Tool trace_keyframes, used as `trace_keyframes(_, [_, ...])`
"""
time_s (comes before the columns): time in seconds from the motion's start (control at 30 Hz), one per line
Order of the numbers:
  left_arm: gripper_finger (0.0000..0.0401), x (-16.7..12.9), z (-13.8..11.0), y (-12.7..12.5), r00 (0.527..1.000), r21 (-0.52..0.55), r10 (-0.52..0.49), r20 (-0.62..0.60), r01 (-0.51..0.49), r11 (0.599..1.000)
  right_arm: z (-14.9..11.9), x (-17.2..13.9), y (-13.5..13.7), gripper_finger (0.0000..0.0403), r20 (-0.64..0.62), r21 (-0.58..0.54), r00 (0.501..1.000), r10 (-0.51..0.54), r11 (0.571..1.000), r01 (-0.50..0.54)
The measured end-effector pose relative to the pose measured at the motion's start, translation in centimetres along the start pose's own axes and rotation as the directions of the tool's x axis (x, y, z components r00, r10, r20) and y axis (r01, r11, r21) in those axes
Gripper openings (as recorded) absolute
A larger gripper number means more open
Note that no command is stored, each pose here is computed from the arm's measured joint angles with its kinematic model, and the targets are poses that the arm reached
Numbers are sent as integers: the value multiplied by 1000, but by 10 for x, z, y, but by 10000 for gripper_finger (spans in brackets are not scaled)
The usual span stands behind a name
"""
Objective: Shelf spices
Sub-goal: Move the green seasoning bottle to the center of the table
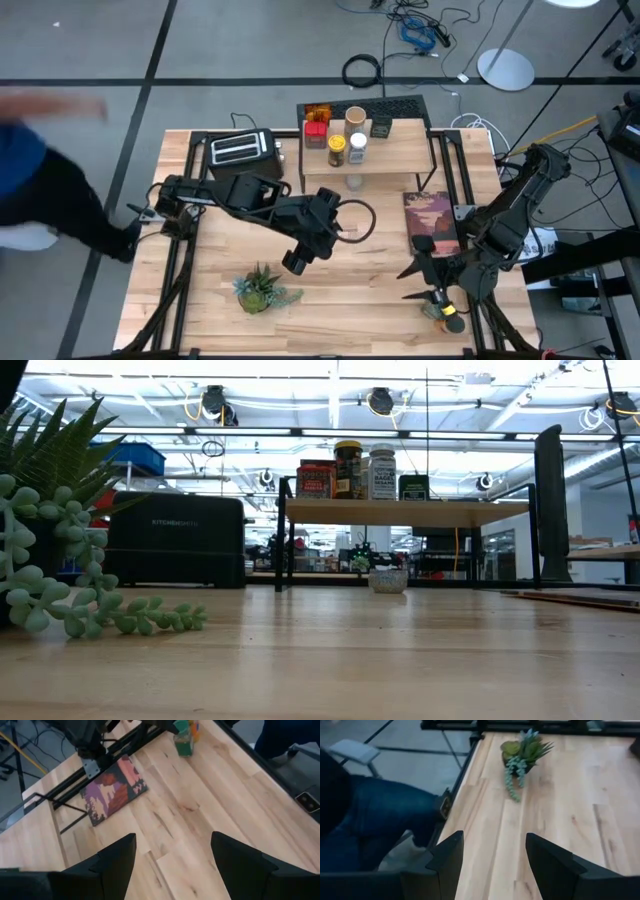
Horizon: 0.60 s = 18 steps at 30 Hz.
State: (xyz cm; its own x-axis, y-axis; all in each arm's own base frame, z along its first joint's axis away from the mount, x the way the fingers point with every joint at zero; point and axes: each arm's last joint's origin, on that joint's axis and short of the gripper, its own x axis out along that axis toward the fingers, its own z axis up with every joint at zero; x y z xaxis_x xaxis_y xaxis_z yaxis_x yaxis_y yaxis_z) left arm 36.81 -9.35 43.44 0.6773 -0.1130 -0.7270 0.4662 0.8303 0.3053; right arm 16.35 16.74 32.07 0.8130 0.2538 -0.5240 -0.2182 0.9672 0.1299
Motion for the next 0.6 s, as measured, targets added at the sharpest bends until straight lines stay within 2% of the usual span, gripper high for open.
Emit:
trace_keyframes(0.27, [267, 14, 9, -11, 999, -80, -17, 27, 19, 997, -15, -5, 7, 201, -150, 29, 984, 93, 996, -90])
trace_keyframes(0.6, [267, 69, 15, -31, 997, -101, -66, -30, 63, 993, -31, -14, 17, 201, -337, 168, 911, 237, 967, -189])
